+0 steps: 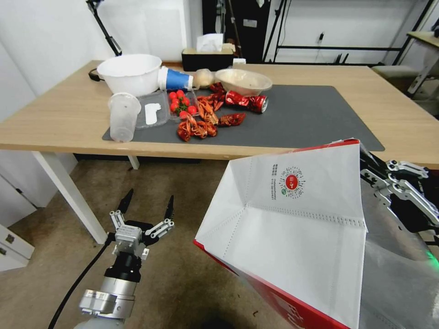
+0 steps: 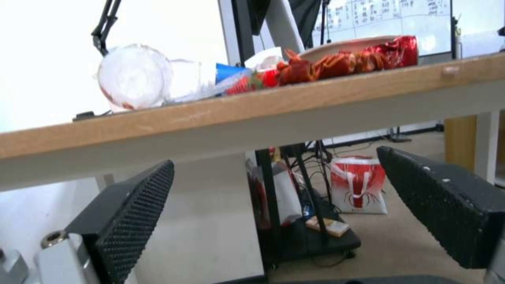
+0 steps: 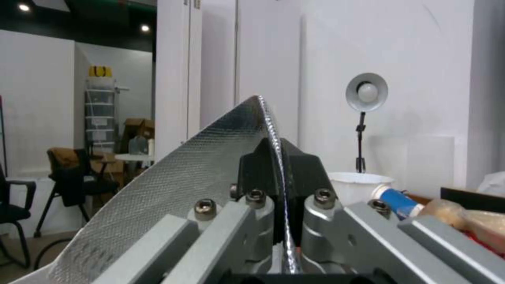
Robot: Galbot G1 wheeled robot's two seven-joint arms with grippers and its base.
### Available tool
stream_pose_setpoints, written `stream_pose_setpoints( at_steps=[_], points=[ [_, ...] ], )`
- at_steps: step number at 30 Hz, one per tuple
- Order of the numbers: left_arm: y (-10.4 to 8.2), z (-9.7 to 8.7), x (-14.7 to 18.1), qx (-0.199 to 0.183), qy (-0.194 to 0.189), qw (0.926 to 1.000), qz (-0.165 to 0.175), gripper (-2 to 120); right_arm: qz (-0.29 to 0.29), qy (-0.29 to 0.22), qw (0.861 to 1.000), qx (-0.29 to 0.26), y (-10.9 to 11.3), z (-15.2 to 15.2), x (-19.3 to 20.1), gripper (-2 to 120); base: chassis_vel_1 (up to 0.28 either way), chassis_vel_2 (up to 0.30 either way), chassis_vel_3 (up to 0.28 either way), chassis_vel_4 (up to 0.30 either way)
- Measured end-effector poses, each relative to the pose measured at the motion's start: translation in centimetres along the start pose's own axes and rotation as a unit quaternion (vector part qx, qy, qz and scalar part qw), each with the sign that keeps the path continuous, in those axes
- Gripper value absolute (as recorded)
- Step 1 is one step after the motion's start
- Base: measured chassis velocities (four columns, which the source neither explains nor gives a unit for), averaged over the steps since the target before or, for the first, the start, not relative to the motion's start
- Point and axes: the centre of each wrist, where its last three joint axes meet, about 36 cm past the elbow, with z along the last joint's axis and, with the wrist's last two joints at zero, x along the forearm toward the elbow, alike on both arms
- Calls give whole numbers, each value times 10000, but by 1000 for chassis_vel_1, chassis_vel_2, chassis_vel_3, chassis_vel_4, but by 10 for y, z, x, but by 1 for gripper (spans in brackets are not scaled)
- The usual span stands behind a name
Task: Pick up the food delivery bag from the floor and place it on the table.
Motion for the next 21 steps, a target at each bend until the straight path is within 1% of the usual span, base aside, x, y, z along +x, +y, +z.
stream_pose_setpoints(
  at_steps=[21],
  points=[
    [-1, -1, 0, -3, -13, 10000, 39, 97, 25, -45, 10000, 61, 2, -3, 0, 0, 0, 0, 0, 0]
  ],
)
